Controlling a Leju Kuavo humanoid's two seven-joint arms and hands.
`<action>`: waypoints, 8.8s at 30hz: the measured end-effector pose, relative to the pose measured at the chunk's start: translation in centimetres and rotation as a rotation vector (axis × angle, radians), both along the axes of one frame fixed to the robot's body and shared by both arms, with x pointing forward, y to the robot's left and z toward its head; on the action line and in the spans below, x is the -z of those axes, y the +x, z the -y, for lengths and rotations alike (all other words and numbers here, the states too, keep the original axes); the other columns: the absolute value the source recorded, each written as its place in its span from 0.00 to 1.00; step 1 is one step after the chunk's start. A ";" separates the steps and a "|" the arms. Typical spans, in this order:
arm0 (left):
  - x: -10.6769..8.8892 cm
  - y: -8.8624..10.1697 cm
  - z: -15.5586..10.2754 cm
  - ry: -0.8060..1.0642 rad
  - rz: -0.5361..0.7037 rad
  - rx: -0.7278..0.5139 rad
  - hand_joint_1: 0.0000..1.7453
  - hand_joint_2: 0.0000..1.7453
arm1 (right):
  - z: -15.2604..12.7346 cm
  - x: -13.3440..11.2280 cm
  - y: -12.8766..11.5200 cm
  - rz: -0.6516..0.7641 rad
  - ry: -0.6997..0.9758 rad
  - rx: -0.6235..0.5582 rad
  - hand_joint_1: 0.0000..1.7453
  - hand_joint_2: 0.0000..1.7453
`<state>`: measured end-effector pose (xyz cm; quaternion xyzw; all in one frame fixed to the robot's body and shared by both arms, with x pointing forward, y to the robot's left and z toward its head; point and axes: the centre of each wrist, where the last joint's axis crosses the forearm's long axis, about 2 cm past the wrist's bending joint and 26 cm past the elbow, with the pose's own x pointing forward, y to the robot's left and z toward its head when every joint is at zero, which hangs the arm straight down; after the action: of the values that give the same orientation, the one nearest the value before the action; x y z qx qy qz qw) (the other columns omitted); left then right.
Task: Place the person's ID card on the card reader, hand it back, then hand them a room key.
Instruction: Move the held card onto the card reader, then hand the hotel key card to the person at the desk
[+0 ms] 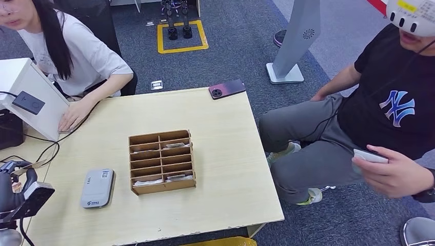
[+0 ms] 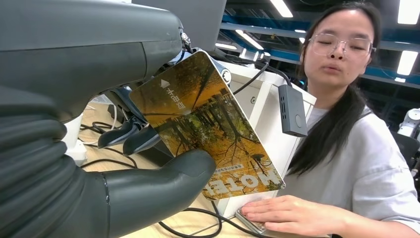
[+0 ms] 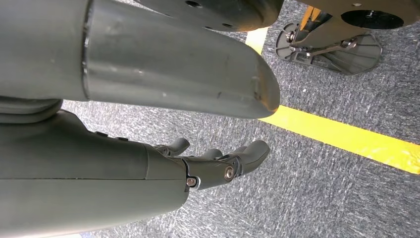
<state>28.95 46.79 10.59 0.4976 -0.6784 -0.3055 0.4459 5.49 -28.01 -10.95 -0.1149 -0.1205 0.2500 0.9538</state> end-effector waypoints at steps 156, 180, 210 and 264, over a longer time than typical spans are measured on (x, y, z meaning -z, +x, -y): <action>-0.1 -2.1 5.9 -0.166 -0.003 0.278 1.00 1.00 | -0.3 0.0 0.0 0.019 -0.012 -0.039 0.00 0.00; 1.7 -1.3 7.4 -0.442 -0.376 0.276 1.00 1.00 | -0.4 0.0 0.0 0.026 -0.011 -0.005 0.00 0.00; 3.2 -1.2 7.9 -0.461 -0.424 0.248 1.00 1.00 | -0.5 0.0 0.0 0.024 -0.013 -0.011 0.00 0.00; 7.2 -0.3 9.2 -0.465 -0.459 0.187 1.00 1.00 | -0.5 0.0 0.1 0.059 -0.017 -0.060 0.00 0.00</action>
<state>28.70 37.57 3.37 0.2363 -0.6545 -0.2862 0.6587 5.54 -27.49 -10.90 -0.1266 -0.1500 0.2762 0.9409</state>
